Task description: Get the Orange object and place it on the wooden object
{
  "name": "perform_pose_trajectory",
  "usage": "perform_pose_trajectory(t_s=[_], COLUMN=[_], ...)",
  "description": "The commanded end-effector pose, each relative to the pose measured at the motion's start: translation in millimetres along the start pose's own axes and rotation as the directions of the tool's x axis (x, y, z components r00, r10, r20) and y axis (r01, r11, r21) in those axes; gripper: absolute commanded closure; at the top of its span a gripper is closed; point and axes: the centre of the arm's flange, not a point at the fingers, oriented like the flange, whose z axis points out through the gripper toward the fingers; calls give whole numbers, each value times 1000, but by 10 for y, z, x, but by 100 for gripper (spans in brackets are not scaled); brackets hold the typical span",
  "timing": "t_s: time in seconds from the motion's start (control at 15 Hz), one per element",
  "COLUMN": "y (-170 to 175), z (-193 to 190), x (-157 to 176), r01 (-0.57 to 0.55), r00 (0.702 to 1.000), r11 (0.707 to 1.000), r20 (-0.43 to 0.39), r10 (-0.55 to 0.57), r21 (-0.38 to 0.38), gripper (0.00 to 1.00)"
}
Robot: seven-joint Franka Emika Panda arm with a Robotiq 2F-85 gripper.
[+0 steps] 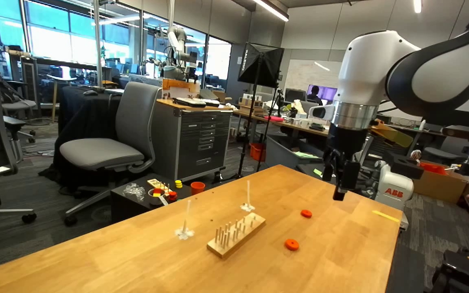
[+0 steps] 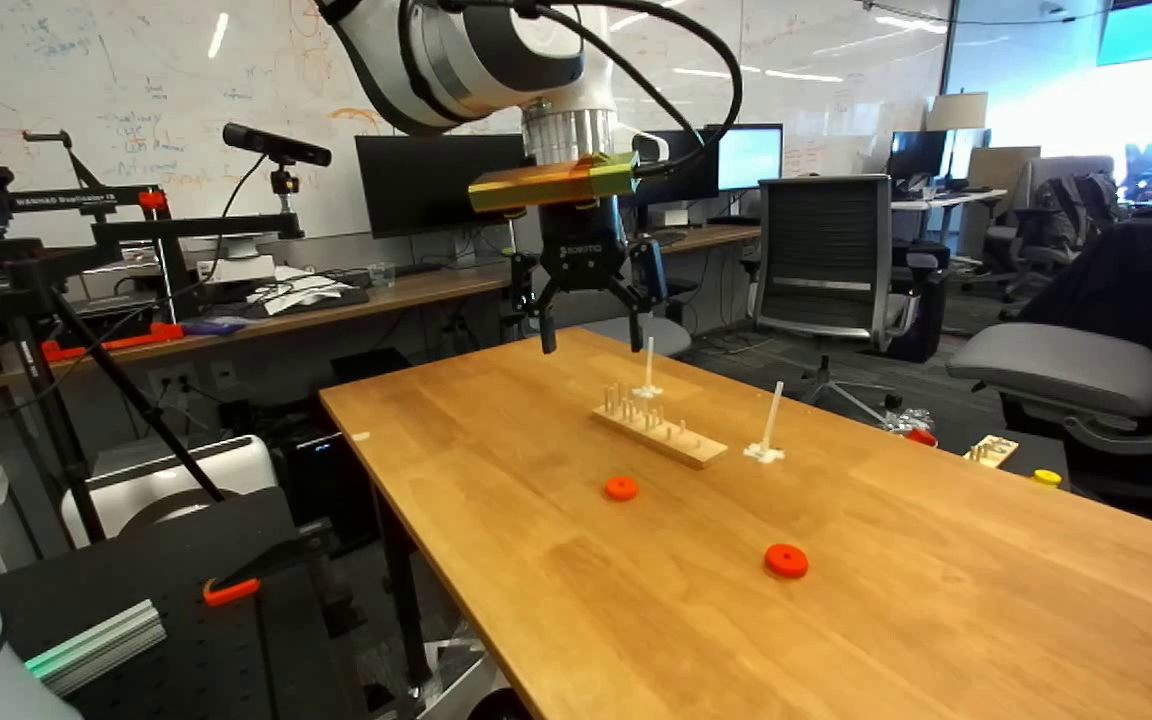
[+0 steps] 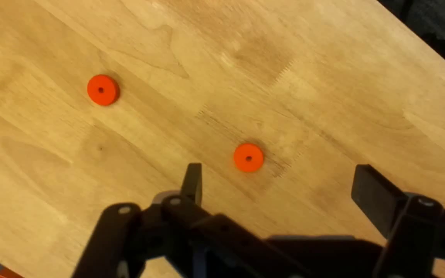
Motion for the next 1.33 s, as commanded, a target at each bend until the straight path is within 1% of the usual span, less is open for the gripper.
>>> perform_pose_trajectory(t_s=[0.0,0.13,0.2,0.27,0.33,0.53,0.93,1.07,1.2,1.27], y=[-1,7,43,65,86,134,370,456,481,382], z=[15,18,57,93,150,307,600,717,821,790], x=[-3,-8,110,177,234,368,650,725,714,583], r01=[0,-2,-25,-32,-31,-59,-123,-142,-154,-133], r00=[1000,1000,1000,999,999,998,992,989,985,990], r11=[1000,1000,999,997,996,992,986,982,980,984], r20=[2,3,-1,10,22,23,40,60,98,65], r10=[0,2,25,32,29,57,119,136,142,126], r21=[2,2,31,67,86,112,116,121,129,121], gripper=[0,0,0,0,0,0,0,0,0,0])
